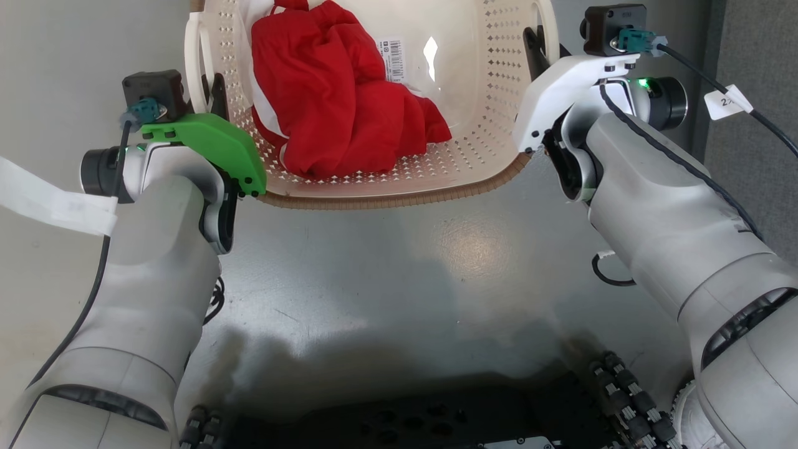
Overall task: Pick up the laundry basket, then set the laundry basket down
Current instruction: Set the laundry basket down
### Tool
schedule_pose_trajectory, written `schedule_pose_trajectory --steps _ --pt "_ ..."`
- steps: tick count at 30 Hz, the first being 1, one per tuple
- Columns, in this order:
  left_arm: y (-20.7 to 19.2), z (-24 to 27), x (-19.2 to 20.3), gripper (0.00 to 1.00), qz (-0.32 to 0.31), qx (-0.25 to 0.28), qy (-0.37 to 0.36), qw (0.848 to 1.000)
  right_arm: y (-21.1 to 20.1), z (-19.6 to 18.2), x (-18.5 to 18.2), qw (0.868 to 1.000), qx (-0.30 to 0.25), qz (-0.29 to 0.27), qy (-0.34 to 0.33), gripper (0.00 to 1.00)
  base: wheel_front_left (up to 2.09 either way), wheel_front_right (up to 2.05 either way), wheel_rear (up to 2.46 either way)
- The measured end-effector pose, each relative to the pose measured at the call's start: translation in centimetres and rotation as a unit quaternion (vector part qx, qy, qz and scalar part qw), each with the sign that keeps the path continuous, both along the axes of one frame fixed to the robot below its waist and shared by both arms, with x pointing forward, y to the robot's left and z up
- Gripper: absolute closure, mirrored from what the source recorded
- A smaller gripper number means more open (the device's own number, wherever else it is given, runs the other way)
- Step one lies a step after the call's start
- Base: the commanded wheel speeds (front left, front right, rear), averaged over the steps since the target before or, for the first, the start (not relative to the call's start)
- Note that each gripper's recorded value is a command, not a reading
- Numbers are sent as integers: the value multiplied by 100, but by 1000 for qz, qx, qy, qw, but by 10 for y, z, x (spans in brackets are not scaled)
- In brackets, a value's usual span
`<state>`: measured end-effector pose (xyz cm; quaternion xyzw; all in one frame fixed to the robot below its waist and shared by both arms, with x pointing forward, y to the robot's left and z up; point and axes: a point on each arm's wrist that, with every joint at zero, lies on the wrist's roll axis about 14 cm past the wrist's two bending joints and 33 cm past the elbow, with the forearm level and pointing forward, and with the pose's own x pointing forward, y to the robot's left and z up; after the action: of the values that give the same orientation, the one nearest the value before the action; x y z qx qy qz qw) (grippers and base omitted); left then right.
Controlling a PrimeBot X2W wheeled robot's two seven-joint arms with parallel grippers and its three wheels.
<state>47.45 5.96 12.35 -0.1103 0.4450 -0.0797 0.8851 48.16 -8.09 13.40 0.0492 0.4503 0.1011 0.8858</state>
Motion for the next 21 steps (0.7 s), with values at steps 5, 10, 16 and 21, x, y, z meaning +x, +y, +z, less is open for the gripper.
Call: schedule_pose_trajectory --steps 5,10,16,21 --pt "2 0 0 45 1 4 1 1000 -3 1 1 1000 -4 -1 -4 22 0 0 0" --pt "11 -1 -1 0 5 15 5 1000 -4 3 3 1000 -5 -1 -8 0 0 0 0" --pt "14 2 0 0 6 18 2 1000 -3 7 5 1000 -6 0 -14 0 0 0 0" --pt "16 10 5 0 7 20 -6 1000 -5 15 9 1000 -9 0 -22 0 0 0 0"
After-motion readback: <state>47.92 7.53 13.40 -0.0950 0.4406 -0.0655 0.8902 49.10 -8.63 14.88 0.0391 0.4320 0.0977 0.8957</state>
